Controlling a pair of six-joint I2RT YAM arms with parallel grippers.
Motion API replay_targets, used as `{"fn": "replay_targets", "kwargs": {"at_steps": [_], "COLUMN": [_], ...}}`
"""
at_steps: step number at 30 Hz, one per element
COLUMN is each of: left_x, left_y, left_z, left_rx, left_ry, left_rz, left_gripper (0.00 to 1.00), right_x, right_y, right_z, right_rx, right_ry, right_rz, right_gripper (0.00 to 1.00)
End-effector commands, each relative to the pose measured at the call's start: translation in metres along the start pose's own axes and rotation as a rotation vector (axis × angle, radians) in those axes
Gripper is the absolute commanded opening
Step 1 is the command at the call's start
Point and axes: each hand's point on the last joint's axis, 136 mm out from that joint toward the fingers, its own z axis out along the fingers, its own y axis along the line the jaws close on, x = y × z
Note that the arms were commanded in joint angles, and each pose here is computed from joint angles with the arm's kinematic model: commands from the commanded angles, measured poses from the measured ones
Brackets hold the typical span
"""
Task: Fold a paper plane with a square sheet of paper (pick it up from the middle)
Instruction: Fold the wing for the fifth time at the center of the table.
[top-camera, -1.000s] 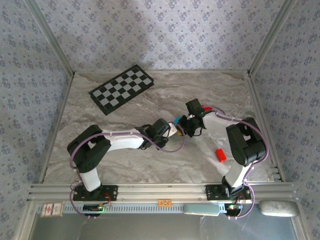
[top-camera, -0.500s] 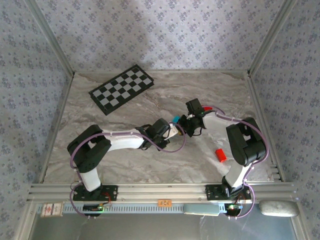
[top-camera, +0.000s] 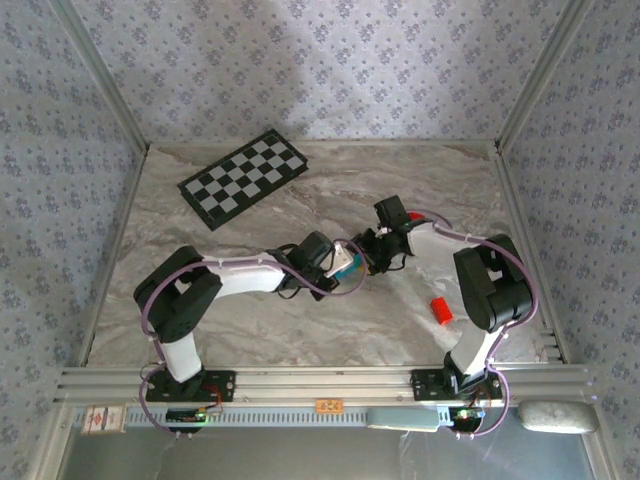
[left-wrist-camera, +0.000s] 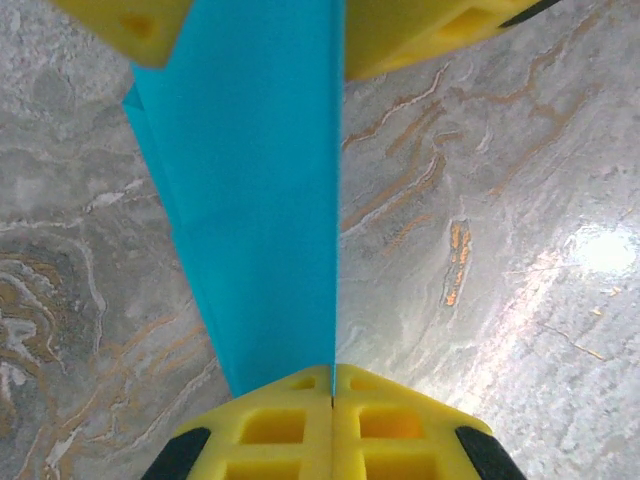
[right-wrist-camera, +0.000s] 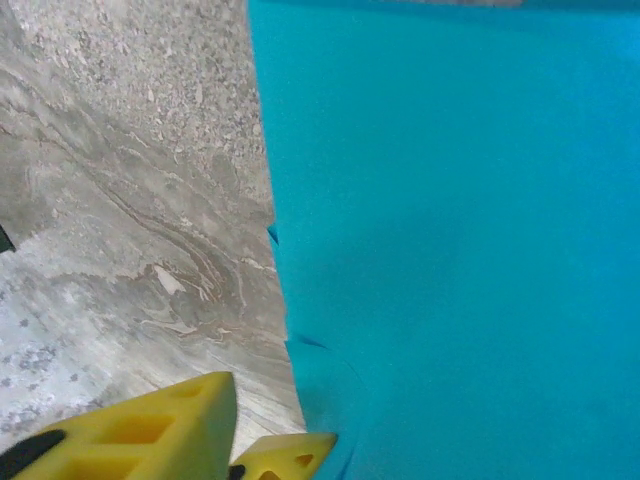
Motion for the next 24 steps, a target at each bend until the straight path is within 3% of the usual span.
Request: {"fn": "replay_targets", "kwargs": {"at_steps": [1, 8, 15, 24], "left_x": [-0.012, -0.020, -0.024, -0.031], "left_y": [-0.011, 0.001, 0.011, 0.005], "left_z": [-0.010, -0.018, -0.022, -0.015], "left_rx": [0.113, 0.154, 0.250, 0.411], "left_ry": [-0.011, -0.034, -0.079, -0.043], "left_rz": [-0.073, -0.240, -0.453, -0.603], "left_gripper": [0.00, 0.00, 0.00, 0.00], "right_x": [-0.005, -0.027, -0.046, -0.046], "right_y": [0.011, 0.012, 0.012, 0.015], "right_z": [-0.015, -0.033, -0.048, -0.047], "right_rx": [-0.015, -0.042, -0.094, -0.178], "right_ry": [-0.009, -0.064, -0.135, -0.131], "right_rz": [-0.042, -0.115, -0.218, -0.327], "right_gripper": [0.58, 0.70, 0.73, 0.72]}}
